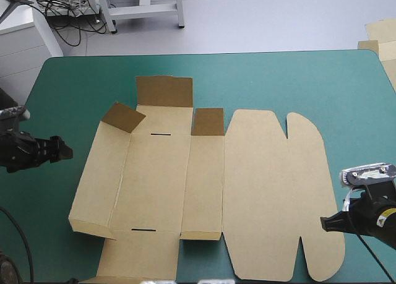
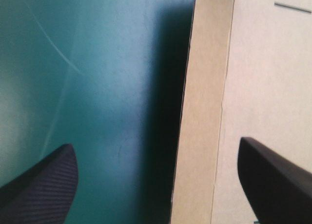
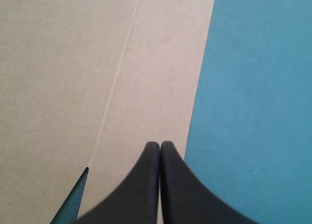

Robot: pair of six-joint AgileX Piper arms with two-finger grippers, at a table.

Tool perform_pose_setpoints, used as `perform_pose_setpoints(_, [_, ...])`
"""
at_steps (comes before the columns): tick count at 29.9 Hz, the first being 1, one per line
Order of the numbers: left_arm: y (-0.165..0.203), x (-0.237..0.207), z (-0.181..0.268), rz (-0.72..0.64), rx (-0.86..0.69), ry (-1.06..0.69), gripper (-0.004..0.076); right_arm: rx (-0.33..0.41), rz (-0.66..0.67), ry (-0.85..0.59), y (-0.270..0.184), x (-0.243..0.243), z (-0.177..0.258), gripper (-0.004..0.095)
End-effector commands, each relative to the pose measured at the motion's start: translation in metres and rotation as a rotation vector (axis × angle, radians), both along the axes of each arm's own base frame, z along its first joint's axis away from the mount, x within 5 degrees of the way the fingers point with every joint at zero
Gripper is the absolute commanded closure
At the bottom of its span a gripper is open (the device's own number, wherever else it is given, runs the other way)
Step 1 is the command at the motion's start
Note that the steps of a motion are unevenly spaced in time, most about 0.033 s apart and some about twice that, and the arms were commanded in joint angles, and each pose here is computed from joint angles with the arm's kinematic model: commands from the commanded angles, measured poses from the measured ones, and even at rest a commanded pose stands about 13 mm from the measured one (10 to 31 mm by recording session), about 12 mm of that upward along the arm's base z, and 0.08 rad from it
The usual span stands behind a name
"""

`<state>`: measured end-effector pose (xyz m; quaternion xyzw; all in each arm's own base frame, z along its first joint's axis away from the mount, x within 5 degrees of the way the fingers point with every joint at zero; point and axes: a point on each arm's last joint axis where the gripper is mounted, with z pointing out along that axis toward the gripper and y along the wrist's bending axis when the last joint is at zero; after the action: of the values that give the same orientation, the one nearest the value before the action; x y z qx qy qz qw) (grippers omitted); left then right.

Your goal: Fold the box

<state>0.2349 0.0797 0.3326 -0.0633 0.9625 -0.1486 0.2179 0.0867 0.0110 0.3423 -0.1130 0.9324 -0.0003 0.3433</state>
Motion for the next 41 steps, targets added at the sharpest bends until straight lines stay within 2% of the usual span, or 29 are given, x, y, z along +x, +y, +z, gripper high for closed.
perform_pose_setpoints(1, [-0.013,-0.008,-0.016,-0.051,-0.113,0.041,0.0088,-0.011,0.001,-0.077,-0.001,0.003,0.010,0.0928])
perform_pose_setpoints(9, [-0.024,-0.021,-0.056,-0.104,-0.199,0.128,0.0088,-0.023,0.015,-0.079,-0.001,0.003,0.010,0.0928])
perform_pose_setpoints(18, [-0.033,-0.022,-0.064,-0.191,-0.274,0.045,0.0088,-0.023,0.015,-0.079,-0.001,0.003,0.010,0.0928])
perform_pose_setpoints(25, [-0.039,-0.021,-0.065,-0.203,-0.289,0.043,0.0088,-0.023,0.015,-0.079,-0.001,0.003,0.010,0.0928])
perform_pose_setpoints(32, [-0.064,-0.019,-0.072,-0.346,-0.200,0.120,0.0088,-0.023,0.015,-0.079,-0.001,0.003,0.010,0.0928])
perform_pose_setpoints(41, [-0.064,-0.005,-0.092,-0.329,-0.240,0.189,0.0088,-0.024,0.015,-0.072,-0.001,0.003,0.009,0.0928])
